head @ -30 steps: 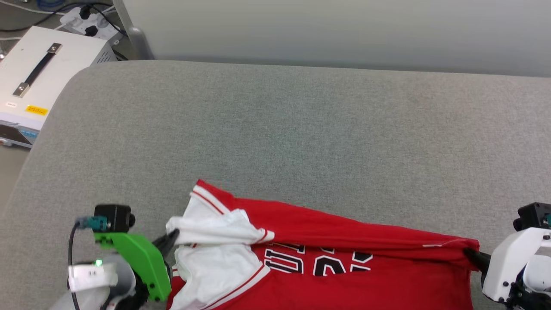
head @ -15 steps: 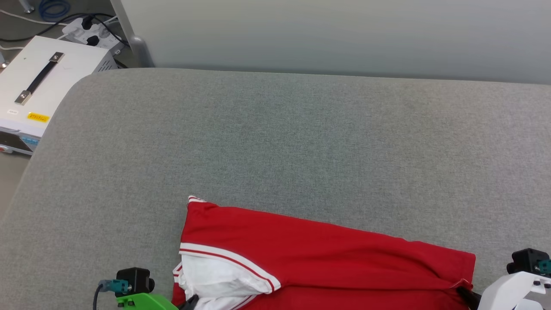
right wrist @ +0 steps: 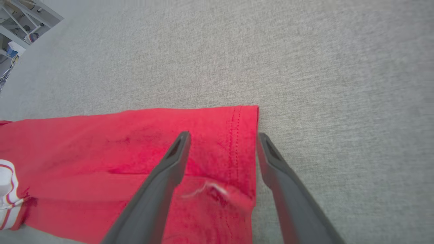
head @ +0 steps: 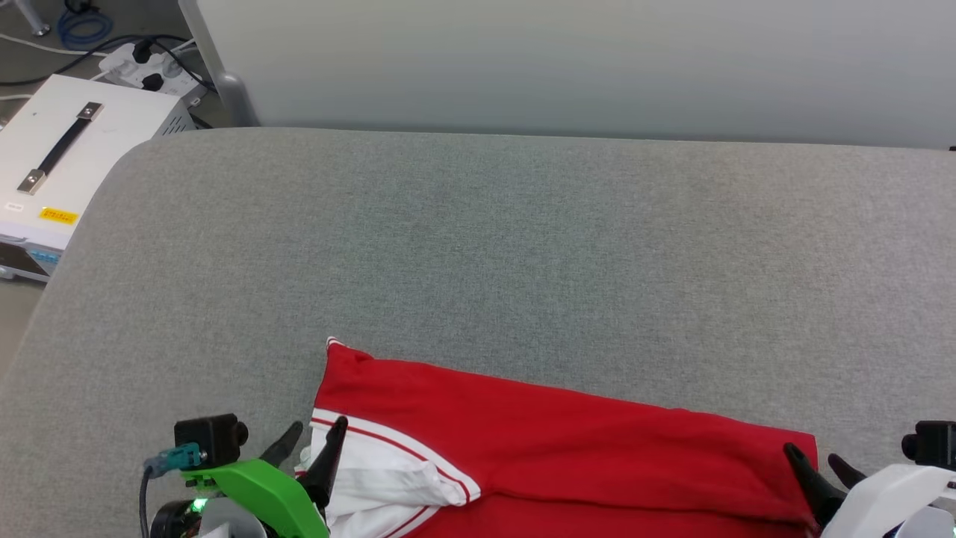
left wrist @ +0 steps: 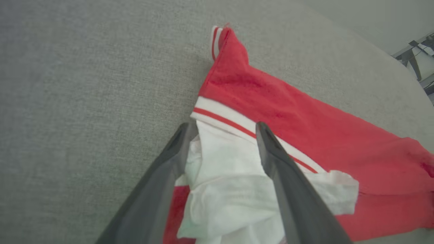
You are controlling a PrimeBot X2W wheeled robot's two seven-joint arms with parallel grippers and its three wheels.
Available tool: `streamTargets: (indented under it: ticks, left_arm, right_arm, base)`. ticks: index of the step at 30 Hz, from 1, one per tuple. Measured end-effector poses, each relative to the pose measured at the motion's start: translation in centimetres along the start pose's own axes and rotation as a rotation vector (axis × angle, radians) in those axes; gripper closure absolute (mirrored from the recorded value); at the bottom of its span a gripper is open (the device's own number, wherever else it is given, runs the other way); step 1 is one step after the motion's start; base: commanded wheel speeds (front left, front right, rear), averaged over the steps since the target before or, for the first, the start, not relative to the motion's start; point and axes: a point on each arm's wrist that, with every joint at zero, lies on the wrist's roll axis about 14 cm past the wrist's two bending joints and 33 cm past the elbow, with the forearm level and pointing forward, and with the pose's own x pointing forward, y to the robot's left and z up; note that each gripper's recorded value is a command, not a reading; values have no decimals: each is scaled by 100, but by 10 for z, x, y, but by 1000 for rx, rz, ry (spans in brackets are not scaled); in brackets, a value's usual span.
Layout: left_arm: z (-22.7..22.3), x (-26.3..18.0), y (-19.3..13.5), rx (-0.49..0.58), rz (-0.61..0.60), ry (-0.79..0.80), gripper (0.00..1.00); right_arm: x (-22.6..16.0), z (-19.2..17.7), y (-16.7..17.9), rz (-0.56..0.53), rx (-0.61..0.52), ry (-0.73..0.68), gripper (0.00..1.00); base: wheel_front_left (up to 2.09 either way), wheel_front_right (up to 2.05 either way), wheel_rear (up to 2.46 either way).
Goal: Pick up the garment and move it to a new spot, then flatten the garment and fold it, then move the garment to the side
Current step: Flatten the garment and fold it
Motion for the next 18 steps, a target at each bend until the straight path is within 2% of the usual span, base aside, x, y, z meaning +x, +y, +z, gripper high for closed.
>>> streamTargets:
  ticks: [5, 9, 13, 18]
  left_arm:
    - [43, -1, -10, 73, -21, -189, 0]
    - [76, -5, -14, 136, -12, -327, 0]
    - [117, -14, -23, 211, 8, -486, 0]
    - [122, -23, -30, 274, 23, -548, 0]
  right_arm:
    - [-10, 16, -14, -32, -19, -11, 0]
    - [-20, 17, -31, -77, -44, 53, 0]
    - [-24, 12, -33, -85, -71, 121, 0]
    - [-17, 0, -24, -61, -84, 189, 0]
  base:
    - [0, 0, 0]
    - [0, 0, 0]
    - [0, 0, 0]
    - [0, 0, 0]
